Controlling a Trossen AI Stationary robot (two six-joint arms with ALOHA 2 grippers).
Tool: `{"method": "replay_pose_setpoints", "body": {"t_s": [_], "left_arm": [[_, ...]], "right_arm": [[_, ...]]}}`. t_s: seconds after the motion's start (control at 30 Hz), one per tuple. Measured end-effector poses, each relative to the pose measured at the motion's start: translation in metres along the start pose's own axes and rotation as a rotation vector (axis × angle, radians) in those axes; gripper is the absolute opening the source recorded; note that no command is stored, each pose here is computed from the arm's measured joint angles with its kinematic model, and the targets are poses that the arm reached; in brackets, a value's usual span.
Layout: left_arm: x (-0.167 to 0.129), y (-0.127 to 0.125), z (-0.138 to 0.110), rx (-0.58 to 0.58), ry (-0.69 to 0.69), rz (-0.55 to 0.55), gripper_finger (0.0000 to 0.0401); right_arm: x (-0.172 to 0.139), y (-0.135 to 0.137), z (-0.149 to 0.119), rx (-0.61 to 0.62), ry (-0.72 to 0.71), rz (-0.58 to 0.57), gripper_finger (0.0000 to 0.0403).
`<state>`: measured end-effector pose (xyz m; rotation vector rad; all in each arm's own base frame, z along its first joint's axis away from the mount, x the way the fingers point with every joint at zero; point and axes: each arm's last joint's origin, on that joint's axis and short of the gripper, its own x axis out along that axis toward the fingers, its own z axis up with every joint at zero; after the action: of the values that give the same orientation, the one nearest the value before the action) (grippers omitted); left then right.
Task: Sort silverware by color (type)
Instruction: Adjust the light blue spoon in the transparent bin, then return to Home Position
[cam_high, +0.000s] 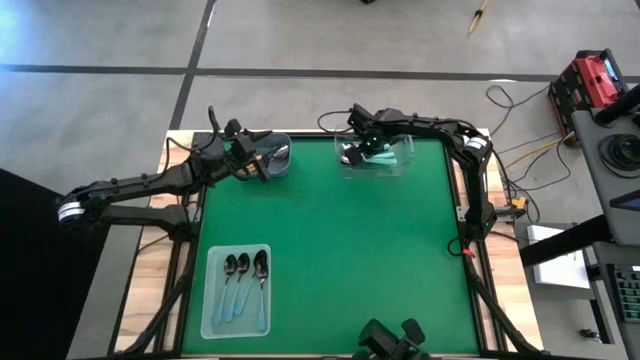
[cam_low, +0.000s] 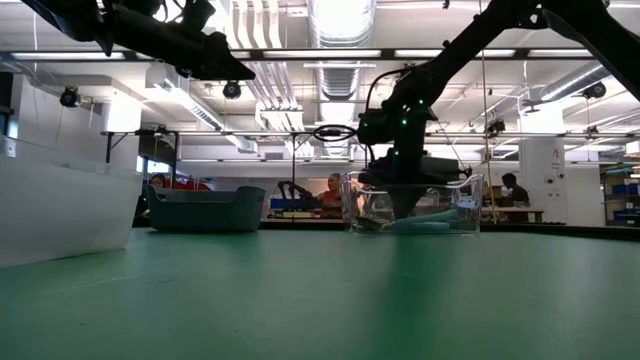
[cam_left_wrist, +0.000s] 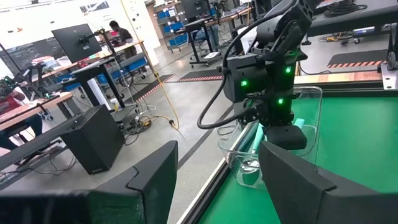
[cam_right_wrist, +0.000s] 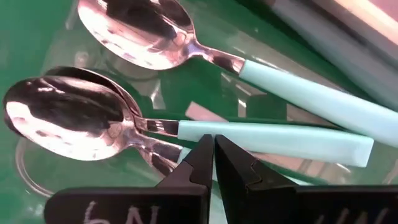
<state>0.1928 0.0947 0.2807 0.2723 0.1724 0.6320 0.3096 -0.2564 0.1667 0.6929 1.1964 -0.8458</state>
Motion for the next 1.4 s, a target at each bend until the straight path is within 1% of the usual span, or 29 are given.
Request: {"method": "replay_pose_setpoints", "body": {"t_s": [0.17,0.27,0.4,0.53,0.7,0.83,0.93,1.07,1.13,1.23,1.4], "left_arm": [[0.000,0.000,0.000,0.000,0.000,0.000,0.0207],[0.000,0.000,0.000,0.000,0.000,0.001,0.0207],[0.000,0.000,0.000,0.000,-0.001,0.001,0.0207],[0.000,0.000,0.000,0.000,-0.001,0.001,0.0207],[0.000,0.000,0.000,0.000,-0.002,0.001,0.0207],[0.000,0.000,0.000,-0.001,-0.004,0.001,0.0207],[0.000,0.000,0.000,-0.003,-0.004,0.000,0.0207],[-0.001,-0.002,0.001,-0.040,-0.006,-0.012,0.0207],[-0.003,-0.006,0.002,-0.060,-0.004,-0.033,0.0207],[-0.007,-0.016,0.003,-0.074,-0.003,-0.087,0.0207],[-0.019,-0.038,0.006,-0.100,-0.028,-0.220,0.0207]], "right_arm": [[0.000,0.000,0.002,0.067,-0.024,-0.011,0.0009],[0.000,0.000,0.003,0.082,-0.040,-0.040,0.0009],[-0.001,0.000,0.007,0.099,-0.067,-0.038,0.0009],[-0.003,0.001,0.009,0.088,-0.094,-0.021,0.0009],[-0.012,0.001,0.008,0.070,-0.084,-0.012,0.0009],[-0.012,0.002,0.005,0.044,-0.070,-0.016,0.0009],[-0.021,0.004,0.005,0.036,-0.091,-0.007,0.0009],[-0.042,0.009,0.003,-0.006,-0.144,0.015,0.0009],[-0.055,0.016,0.001,-0.050,-0.181,0.030,0.0009],[-0.074,0.029,-0.007,-0.127,-0.247,0.062,0.0009],[-0.100,0.046,-0.029,-0.253,-0.384,0.123,0.0009]]}}
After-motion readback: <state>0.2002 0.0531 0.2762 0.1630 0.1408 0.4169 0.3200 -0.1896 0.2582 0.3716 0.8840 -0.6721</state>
